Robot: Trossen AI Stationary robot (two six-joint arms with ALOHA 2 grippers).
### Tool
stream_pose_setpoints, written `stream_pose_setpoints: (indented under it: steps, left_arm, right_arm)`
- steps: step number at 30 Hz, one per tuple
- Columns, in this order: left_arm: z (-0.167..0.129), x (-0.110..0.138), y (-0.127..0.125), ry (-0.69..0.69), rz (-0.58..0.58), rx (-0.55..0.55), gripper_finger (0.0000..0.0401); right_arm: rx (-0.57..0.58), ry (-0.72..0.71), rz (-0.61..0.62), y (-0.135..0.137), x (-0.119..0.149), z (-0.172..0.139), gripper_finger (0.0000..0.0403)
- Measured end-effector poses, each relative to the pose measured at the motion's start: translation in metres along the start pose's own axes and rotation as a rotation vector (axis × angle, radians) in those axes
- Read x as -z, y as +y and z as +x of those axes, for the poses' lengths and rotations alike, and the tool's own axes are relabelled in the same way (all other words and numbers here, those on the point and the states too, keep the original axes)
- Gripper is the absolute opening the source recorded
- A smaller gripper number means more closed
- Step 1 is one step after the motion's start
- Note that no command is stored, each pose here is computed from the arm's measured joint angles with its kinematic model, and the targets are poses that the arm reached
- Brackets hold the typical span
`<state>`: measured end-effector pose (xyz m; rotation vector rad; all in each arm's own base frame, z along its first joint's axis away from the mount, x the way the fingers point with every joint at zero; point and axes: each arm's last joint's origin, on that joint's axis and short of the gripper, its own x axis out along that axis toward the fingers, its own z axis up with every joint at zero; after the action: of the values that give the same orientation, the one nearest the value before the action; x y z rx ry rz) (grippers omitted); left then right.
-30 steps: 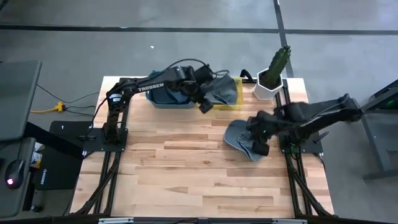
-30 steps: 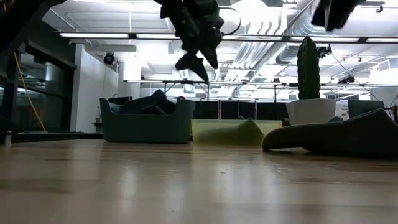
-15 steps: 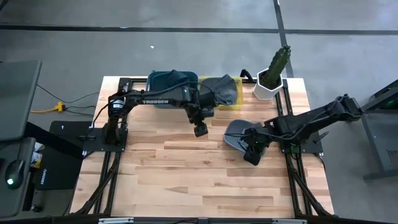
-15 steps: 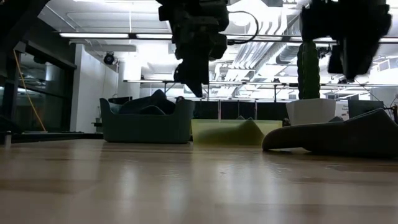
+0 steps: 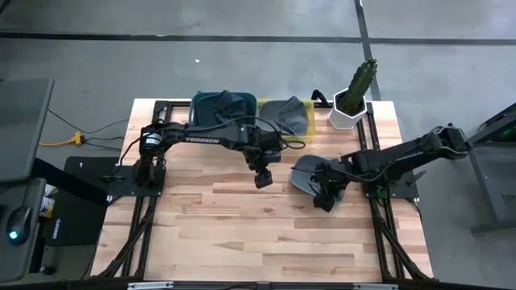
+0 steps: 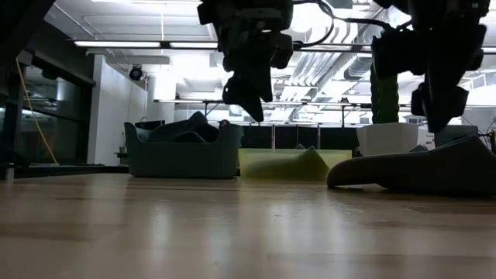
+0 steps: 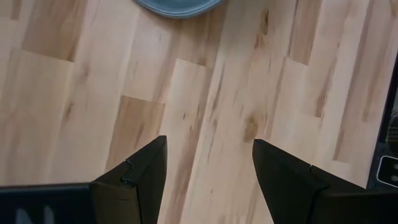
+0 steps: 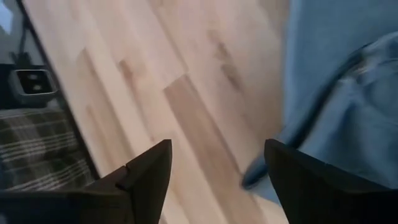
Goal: Pick & Place hat
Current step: Put the gray cap into the yellow bin
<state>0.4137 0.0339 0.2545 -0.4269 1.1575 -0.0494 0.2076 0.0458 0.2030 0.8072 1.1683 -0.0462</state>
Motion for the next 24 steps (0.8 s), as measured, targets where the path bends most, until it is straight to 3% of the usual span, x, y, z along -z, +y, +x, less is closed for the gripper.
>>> stream_pose_setpoints:
  steps: [7, 15, 24]
  left_arm:
    - [0.0, 0.0, 0.001, 0.001, -0.024, 0.004, 0.0213]
    - [0.0, 0.0, 0.001, 0.002, -0.046, 0.003, 0.0213]
    - [0.0, 0.0, 0.001, 0.002, -0.078, 0.002, 0.0213]
  right_arm:
    - [0.161, 0.009, -0.004, -0.018, -0.003, -0.007, 0.0251]
    - [0.187, -0.048, -0.072, -0.021, -0.01, -0.009, 0.0252]
    - [0.309, -0.025, -0.123, -0.028, -0.017, 0.013, 0.0252]
